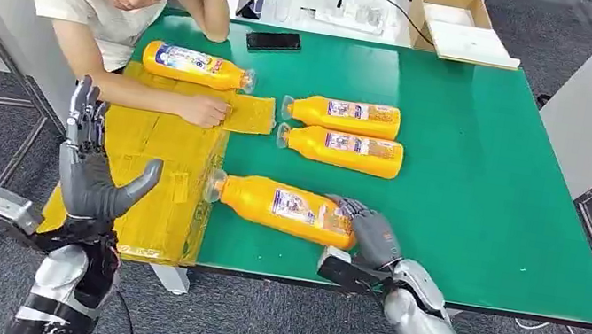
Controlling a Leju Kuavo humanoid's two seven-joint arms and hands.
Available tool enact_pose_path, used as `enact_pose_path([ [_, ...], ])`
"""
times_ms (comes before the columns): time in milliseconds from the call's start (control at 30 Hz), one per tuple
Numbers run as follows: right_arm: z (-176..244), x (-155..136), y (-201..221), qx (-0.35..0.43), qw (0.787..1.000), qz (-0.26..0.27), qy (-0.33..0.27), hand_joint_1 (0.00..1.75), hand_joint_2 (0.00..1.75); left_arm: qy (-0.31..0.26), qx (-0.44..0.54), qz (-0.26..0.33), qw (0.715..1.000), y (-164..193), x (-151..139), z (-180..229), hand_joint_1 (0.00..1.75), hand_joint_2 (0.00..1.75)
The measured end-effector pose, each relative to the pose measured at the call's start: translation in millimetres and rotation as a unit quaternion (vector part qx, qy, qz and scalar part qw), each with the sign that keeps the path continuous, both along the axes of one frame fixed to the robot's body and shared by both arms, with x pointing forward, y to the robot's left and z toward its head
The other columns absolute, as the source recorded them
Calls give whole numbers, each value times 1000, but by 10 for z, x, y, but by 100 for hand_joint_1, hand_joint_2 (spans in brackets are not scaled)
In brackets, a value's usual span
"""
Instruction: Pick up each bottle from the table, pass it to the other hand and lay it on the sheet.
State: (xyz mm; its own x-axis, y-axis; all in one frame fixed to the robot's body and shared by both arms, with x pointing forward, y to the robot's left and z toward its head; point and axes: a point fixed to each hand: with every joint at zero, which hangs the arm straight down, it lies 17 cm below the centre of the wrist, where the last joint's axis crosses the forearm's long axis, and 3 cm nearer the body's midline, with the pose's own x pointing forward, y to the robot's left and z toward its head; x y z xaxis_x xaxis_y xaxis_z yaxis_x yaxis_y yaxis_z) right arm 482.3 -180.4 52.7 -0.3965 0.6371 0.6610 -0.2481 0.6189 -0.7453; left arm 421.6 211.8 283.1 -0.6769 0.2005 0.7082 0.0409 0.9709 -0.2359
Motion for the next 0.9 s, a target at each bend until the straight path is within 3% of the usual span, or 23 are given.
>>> enact_pose_path([
  [233, 581, -90, 119, 103, 992, -23, -68, 175, 175, -37, -48, -16, 998, -80, -259, 250, 0, 175],
  [567, 863, -207, 111, 166, 980, -44, -101, 175, 175, -69, -86, -17, 994, -59, -487, 513, 0, 175],
  [733, 1031, -386, 248, 276, 957, -20, -87, 175, 175, -42, -145, -188, 970, -536, -514, 415, 0, 175],
  [900, 1114, -519, 653, 328, 942, 47, -52, 175, 175, 3, -106, -309, 945, -1163, -543, 90, 0, 175],
])
